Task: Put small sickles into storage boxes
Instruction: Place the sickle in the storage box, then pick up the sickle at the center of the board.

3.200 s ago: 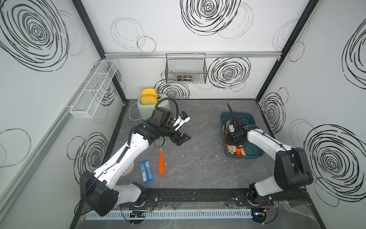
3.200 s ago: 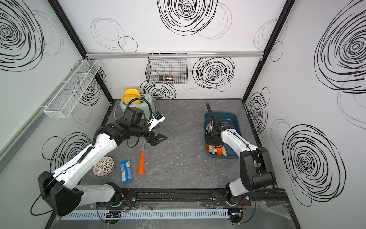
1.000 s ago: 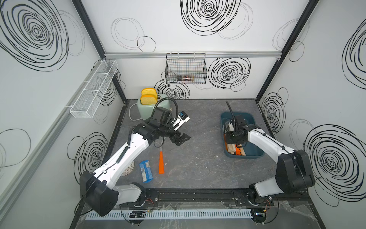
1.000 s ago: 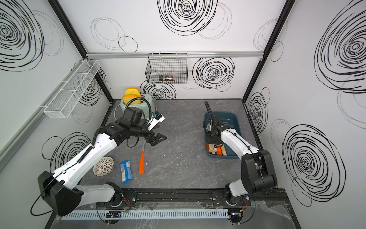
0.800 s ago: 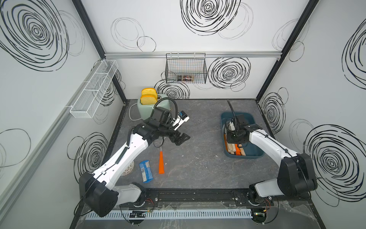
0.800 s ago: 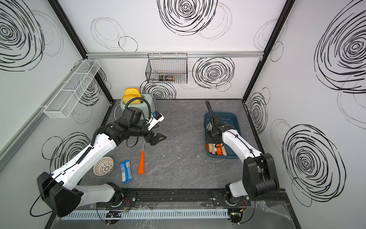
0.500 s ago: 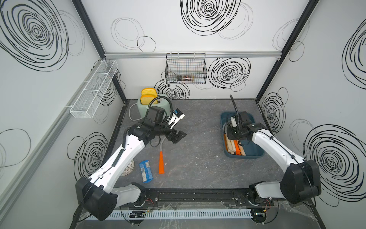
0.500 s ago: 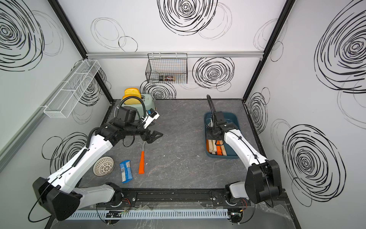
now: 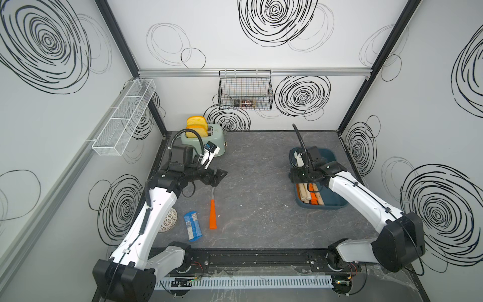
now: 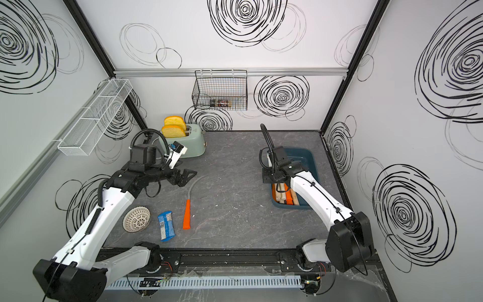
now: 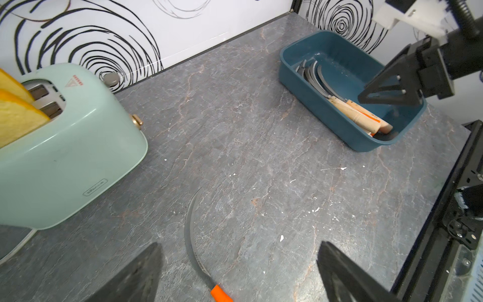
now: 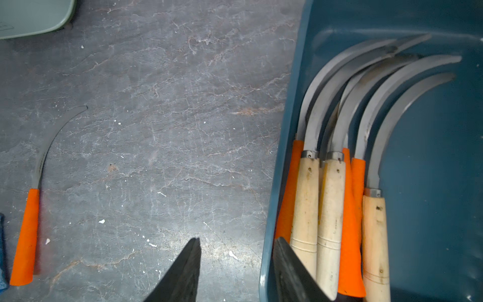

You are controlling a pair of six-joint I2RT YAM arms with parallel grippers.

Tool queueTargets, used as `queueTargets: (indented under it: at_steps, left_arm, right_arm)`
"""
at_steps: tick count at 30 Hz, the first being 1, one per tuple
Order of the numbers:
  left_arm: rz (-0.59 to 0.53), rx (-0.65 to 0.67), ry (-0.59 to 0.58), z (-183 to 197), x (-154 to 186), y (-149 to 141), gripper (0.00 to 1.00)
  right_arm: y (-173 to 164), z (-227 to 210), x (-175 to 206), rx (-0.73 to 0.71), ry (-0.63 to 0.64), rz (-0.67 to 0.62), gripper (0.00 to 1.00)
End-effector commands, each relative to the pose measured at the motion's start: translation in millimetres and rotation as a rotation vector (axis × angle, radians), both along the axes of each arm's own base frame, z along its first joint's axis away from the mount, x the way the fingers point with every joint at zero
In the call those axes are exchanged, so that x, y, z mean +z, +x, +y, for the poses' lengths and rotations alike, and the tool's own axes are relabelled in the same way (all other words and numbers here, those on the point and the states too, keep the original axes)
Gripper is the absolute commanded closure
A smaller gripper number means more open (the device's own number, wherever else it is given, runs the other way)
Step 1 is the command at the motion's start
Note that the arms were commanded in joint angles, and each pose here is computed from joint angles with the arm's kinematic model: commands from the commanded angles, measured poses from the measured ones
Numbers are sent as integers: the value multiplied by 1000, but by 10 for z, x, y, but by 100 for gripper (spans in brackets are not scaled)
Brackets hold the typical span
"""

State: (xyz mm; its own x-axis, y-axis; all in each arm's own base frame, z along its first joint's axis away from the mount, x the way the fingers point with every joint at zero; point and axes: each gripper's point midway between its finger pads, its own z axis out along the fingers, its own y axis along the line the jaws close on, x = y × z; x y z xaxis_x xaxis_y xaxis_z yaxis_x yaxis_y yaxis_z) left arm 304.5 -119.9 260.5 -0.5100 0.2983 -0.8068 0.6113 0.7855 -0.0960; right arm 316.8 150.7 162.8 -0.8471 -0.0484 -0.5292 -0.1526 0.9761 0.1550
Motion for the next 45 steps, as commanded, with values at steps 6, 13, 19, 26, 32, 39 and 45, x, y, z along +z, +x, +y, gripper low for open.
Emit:
queueTargets:
  at_steps: [6,13,19,26,32,39,45]
  left_arm:
    - [-10,25,-28,161,-13,-93,4]
    - [-14,41,-27,219,-35,-142,4]
    - [-10,47,-34,240,-51,-146,4]
    - [-5,47,-41,235,-67,-131,4]
    - [2,46,-46,228,-77,-129,4]
    - [1,48,-39,237,-92,-142,4]
    - [-2,48,-39,239,-86,-136,4]
  right_arm:
    - [154,-28,234,-119,-52,-139,45]
    - [206,-105,190,-95,177,-213,24]
    - [212,-87,114,-68,145,-188,2]
    - [280,-306,63,-170,143,-169,2]
    - [278,-303,122,-123,189,-174,2]
    - [248,-370,36,-172,217,-105,2]
    - [215,-196,127,-60,344,-145,2]
